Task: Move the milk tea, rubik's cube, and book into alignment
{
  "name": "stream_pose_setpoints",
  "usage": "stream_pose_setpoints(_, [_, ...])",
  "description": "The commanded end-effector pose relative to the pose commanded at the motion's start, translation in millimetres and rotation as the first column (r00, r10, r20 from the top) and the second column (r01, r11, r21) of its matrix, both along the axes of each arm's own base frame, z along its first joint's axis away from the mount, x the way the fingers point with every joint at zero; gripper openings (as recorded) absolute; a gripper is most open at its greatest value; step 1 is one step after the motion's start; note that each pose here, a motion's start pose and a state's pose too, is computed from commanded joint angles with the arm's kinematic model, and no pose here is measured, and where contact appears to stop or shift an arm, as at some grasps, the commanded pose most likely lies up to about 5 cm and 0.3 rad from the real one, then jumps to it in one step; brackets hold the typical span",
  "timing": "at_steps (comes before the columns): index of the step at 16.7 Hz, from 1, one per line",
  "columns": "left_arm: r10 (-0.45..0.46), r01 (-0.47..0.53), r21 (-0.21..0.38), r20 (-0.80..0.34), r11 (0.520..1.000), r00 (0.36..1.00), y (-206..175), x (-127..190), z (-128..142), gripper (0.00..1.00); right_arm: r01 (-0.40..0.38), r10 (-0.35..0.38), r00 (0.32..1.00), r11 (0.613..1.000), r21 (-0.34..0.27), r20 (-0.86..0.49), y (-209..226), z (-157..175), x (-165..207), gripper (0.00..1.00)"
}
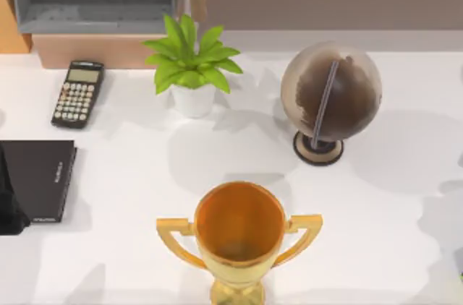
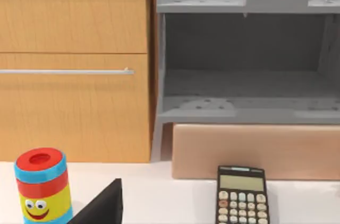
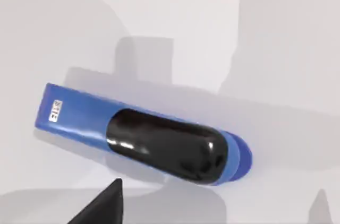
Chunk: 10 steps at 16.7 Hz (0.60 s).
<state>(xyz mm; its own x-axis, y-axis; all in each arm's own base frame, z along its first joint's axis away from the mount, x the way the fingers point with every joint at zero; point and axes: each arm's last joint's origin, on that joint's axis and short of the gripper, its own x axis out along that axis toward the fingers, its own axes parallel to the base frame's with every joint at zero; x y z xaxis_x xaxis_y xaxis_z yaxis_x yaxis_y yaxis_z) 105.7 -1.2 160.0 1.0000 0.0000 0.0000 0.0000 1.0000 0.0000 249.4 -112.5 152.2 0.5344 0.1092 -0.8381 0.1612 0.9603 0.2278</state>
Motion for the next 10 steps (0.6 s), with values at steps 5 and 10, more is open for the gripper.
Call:
stream_pose_setpoints(5, [0.000,0.000,0.000,0.000,1.000,1.000,0.0,0.0,0.0,1.00,-0.263,0.243,0.923,0.964,-0.028,-0.298,64.7,29.7,-25.2,1.00])
stream_pose_setpoints(10, [0.000,0.000,0.000,0.000,1.000,1.000,0.0,0.0,0.0,1.00,-0.519,0.427,0.780,0.850,-0.091,-0.457,112.2,54.6,-50.3,1.00])
